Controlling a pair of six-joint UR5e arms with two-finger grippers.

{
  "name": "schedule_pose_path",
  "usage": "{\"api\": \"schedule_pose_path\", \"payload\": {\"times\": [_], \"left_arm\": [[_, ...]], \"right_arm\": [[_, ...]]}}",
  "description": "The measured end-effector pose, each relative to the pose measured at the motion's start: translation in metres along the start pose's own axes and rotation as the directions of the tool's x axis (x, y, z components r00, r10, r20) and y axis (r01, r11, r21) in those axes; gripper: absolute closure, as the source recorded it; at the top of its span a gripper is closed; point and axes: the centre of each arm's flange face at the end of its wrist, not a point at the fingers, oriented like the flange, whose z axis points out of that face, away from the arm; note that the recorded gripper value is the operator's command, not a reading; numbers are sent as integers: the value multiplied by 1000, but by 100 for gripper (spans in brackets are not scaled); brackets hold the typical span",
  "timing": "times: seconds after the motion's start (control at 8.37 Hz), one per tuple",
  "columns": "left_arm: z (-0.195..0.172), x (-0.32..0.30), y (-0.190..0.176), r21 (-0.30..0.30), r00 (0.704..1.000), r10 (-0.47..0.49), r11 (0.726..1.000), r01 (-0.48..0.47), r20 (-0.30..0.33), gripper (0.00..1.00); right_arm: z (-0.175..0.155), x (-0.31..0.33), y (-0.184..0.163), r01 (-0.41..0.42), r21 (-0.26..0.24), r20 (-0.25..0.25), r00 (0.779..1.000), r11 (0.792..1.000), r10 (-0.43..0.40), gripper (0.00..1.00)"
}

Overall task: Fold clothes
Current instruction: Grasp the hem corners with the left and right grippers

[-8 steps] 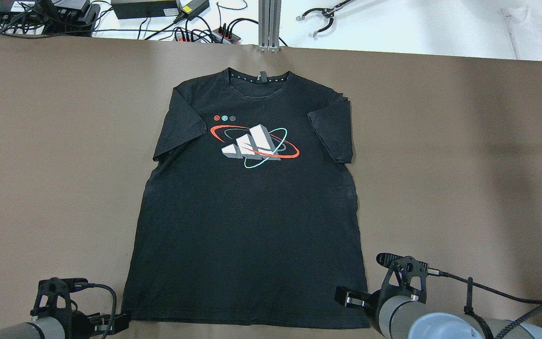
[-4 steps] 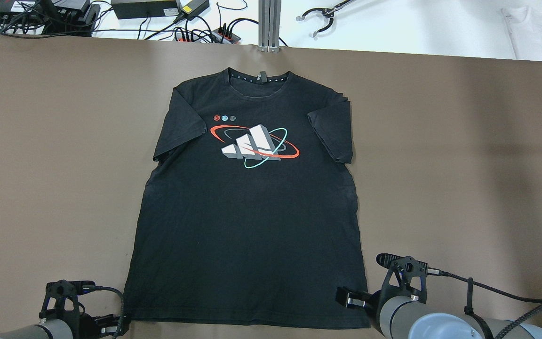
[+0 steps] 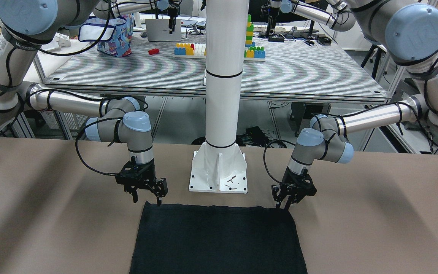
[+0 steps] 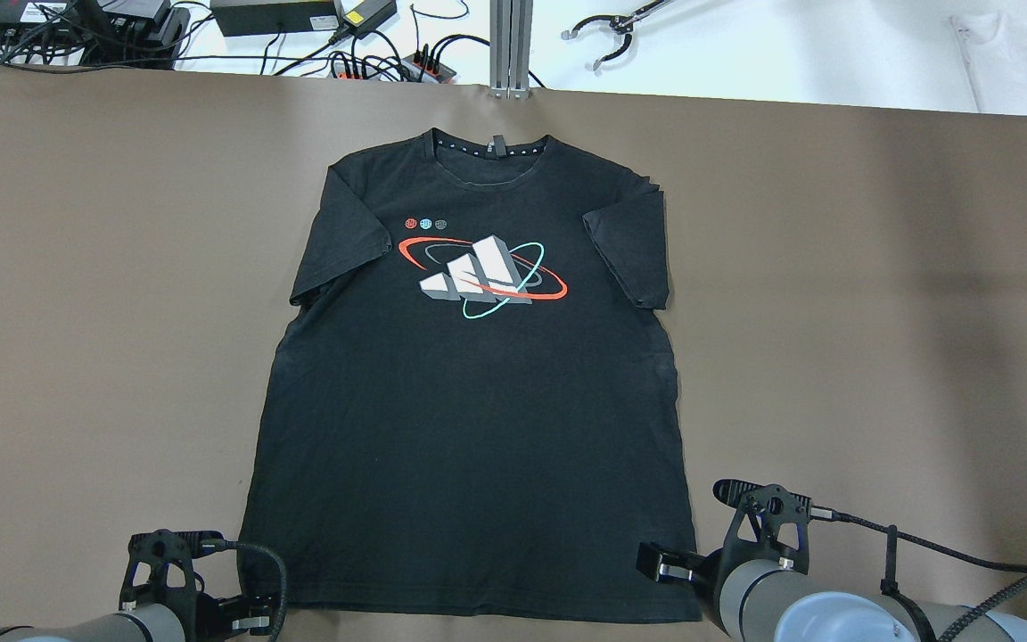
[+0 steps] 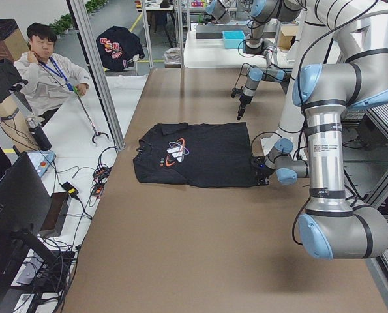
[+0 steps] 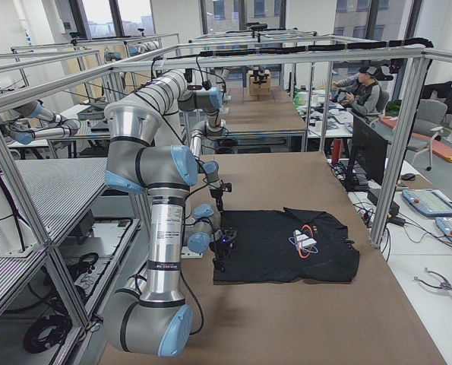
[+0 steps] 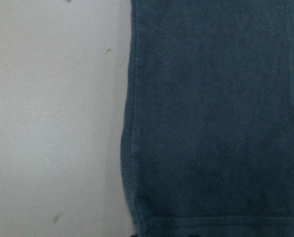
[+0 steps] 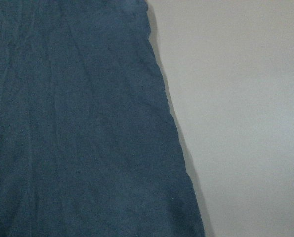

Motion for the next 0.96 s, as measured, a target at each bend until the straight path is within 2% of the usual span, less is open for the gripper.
{"api": "schedule_pose_path", "payload": {"times": [0.24,0.48,0.6,0.96], "left_arm": [[-3,-15,-2,0,1000,17,1000,-17,24,59],[-4,-20,-3,-2,999,23,1000,-23,32,72],[-4,-21,-3,-3,999,24,1000,-24,34,76],[-4,-16,-2,-4,999,24,1000,-24,25,78]], "right_arm": [[0,0,0,0,0,1,1000,1000,0,6],[0,-1,0,0,0,1,1000,1000,0,6],[0,-1,0,0,0,1,1000,1000,0,6],[1,0,1,1,0,-1,1000,1000,-1,6]]}}
